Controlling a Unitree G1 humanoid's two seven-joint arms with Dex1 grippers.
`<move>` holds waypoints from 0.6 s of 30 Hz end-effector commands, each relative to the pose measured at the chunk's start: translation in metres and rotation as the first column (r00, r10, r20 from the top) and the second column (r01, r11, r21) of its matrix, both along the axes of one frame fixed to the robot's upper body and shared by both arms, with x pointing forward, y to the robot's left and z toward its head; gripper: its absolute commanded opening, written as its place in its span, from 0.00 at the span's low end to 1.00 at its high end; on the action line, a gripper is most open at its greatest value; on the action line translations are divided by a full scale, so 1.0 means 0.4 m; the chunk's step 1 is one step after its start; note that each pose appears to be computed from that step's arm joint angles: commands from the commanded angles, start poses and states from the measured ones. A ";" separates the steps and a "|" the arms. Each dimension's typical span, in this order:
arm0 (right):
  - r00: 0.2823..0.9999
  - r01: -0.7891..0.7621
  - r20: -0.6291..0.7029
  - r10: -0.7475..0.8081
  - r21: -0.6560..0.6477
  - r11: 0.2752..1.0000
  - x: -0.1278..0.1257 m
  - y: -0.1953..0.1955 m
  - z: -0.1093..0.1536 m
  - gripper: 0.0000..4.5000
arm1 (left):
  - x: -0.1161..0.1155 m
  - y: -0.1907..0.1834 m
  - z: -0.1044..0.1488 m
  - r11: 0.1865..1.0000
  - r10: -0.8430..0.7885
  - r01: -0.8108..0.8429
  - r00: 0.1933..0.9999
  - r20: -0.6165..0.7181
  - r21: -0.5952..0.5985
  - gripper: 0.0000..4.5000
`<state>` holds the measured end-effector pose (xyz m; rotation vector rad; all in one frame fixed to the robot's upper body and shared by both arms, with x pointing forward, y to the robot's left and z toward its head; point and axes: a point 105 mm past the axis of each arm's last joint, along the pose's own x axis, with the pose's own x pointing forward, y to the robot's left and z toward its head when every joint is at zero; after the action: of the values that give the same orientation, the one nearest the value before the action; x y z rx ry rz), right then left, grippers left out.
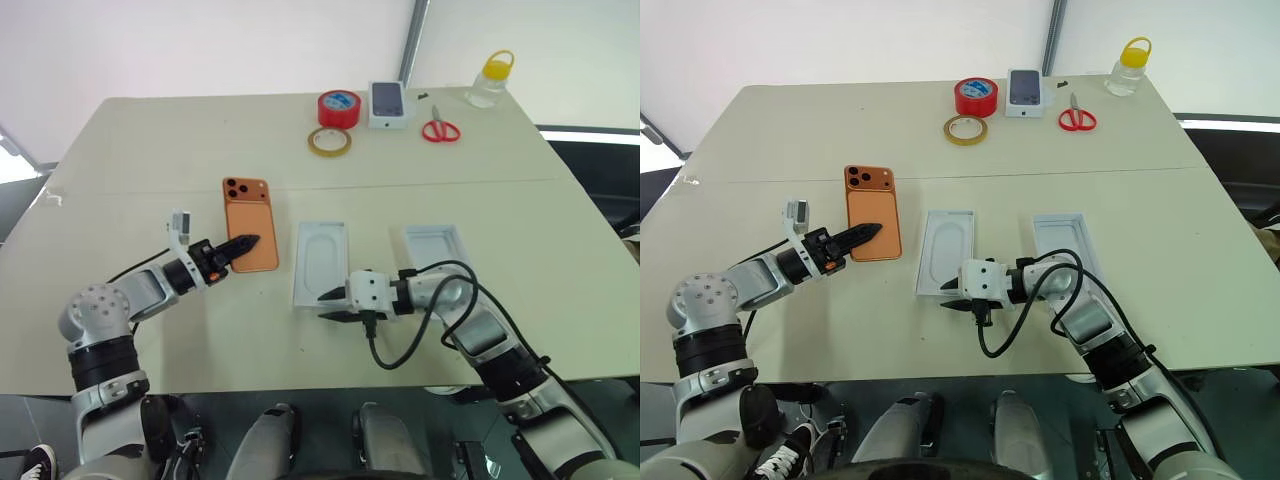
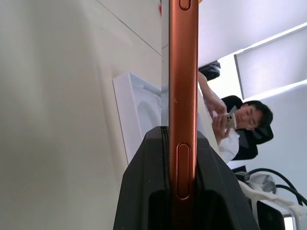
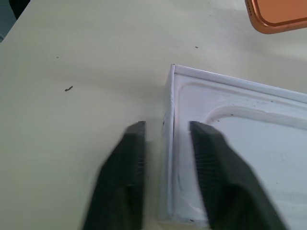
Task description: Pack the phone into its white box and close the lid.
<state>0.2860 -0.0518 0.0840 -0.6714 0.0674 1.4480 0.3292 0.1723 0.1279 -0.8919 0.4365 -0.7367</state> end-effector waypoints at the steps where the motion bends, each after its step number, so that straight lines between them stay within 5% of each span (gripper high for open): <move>1: 1.000 -0.007 0.018 0.006 0.028 1.000 0.002 0.010 0.015 0.01 | 0.001 -0.006 0.058 1.000 -0.007 0.009 0.996 0.090 -0.021 0.00; 18: 0.981 0.131 0.134 -0.140 0.073 0.989 0.129 0.063 0.057 0.01 | 0.053 -0.103 0.086 0.998 -0.007 0.010 0.998 0.055 -0.066 0.00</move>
<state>0.3360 -0.0346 0.0932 -0.6993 0.0253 1.2627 0.3459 0.1346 0.1414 -0.9417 0.4424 -0.7437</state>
